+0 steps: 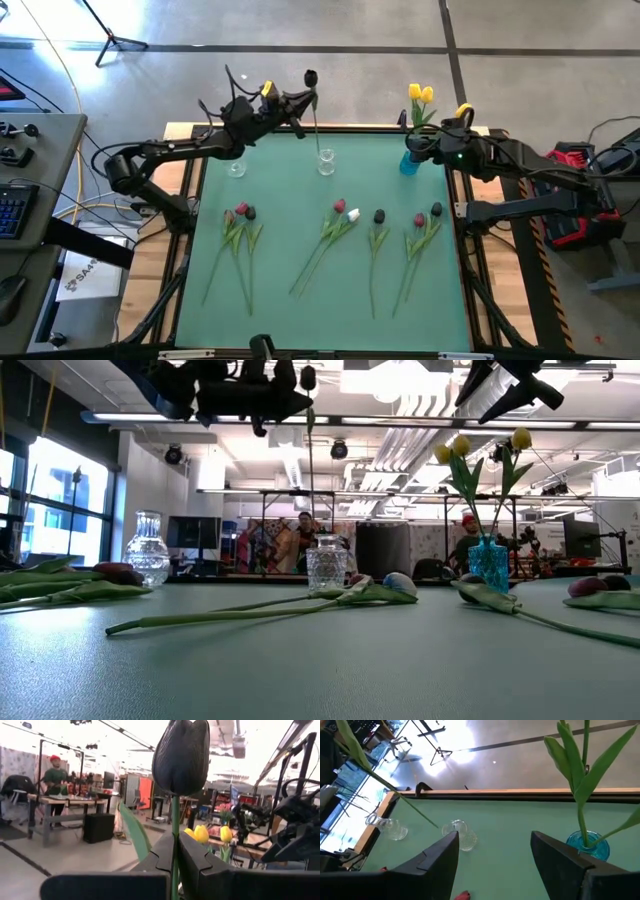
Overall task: Sort flowers into vase by color
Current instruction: Put the black tulip into the right transparent vase
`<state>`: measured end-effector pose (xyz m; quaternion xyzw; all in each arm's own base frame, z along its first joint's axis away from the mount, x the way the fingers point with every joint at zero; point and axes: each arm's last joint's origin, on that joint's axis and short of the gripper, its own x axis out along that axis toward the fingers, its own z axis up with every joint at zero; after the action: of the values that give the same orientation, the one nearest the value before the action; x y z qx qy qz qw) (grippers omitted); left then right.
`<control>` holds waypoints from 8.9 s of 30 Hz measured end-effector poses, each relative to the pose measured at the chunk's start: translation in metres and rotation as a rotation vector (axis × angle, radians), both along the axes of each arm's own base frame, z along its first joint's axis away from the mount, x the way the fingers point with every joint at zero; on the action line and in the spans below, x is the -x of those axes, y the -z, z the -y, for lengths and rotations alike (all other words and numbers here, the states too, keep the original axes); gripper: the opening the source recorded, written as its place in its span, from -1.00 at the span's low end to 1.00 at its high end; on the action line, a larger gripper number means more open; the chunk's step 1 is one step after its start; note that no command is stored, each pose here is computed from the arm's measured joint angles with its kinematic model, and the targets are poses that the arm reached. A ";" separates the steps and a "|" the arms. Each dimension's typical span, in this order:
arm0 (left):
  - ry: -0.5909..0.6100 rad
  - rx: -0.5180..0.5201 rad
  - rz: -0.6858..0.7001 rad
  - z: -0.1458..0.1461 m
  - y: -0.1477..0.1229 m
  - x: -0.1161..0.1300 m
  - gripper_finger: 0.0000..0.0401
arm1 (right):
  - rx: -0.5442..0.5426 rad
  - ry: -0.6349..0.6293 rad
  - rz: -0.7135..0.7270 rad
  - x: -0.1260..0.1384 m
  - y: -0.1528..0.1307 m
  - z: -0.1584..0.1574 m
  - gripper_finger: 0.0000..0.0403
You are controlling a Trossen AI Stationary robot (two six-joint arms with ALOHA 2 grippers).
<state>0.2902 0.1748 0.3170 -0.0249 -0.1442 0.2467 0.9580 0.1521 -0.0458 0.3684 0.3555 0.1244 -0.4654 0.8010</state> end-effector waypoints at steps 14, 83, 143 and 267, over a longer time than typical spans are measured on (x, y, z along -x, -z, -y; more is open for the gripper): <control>0.033 0.071 -0.042 -0.012 0.037 -0.022 -1.00 | -0.017 -0.024 0.002 -0.002 0.001 0.000 0.17; 0.133 0.281 -0.553 0.040 -0.001 -0.002 -0.11 | -0.819 0.436 -0.602 -0.013 0.223 -0.090 -0.53; 0.666 0.053 -0.254 0.113 -0.013 -0.054 -0.11 | 0.535 -0.514 -0.037 -0.141 -0.044 -0.054 -1.00; 0.114 0.425 -0.708 0.053 0.018 0.000 -0.13 | -0.592 -0.239 -0.221 -0.071 0.211 -0.061 -0.59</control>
<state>0.2898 0.1216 0.2993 -0.1435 0.2500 0.2109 0.9340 0.2234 0.0149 0.1577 0.5029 0.3811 -0.3475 0.6936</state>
